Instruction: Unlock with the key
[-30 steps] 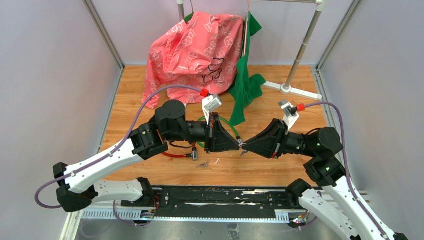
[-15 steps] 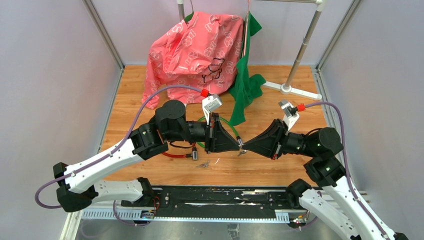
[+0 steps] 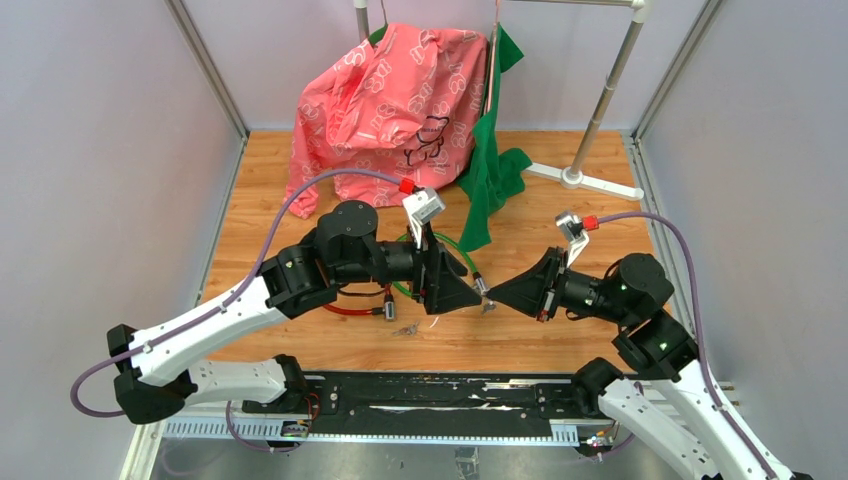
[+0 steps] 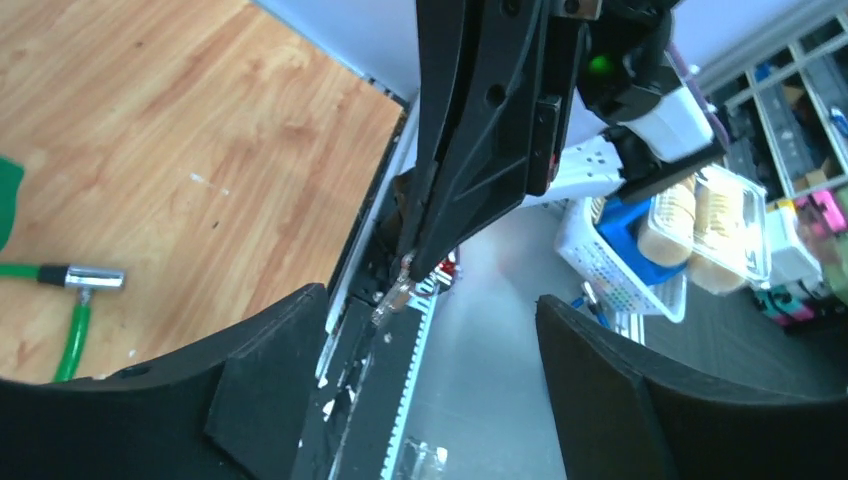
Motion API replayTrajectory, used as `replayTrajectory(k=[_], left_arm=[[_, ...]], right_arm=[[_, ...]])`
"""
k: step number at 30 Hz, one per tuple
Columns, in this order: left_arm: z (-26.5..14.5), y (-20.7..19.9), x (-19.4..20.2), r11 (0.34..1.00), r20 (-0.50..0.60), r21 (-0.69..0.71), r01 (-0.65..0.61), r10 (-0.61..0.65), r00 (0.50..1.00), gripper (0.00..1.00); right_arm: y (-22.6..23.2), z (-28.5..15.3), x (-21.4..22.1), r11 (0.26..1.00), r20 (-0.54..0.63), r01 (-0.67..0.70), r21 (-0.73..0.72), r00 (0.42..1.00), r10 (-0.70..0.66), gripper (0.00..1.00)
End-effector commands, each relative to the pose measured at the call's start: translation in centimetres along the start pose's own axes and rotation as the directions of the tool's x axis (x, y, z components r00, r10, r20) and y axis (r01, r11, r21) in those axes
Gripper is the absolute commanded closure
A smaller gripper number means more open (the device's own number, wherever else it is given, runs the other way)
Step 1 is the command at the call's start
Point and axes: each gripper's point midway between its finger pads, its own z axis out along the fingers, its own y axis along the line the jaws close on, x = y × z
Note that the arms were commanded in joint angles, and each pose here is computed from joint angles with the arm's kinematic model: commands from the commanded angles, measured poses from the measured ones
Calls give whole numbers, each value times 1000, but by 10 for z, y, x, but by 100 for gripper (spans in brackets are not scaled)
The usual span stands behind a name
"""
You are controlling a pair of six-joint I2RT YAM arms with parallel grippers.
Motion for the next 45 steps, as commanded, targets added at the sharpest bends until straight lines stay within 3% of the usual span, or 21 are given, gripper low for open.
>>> replayTrajectory(k=[1, 4, 13, 20, 29, 45], left_arm=[[-7, 32, 6, 985, -27, -154, -78, 75, 997, 14], [-12, 53, 27, 968, -98, -210, -139, 120, 988, 10], [-39, 110, 77, 889, -175, -393, -236, 180, 968, 10], [-32, 142, 110, 829, -250, -470, -302, 203, 947, 11], [-10, 170, 137, 798, -304, -474, -373, 249, 920, 13], [57, 234, 160, 831, -400, -400, -386, 221, 889, 16]], right_arm=[[-45, -12, 7, 964, 24, -30, 263, 999, 24, 100], [-67, -23, 7, 920, 68, -57, 388, 997, 33, 100], [-100, -32, 19, 854, 87, -90, 513, 995, 53, 100], [-126, -45, 21, 771, 108, -97, 630, 993, 37, 100], [-136, -53, 21, 734, 97, -73, 675, 995, 9, 100], [-148, -73, 24, 672, 95, -88, 735, 995, 26, 100]])
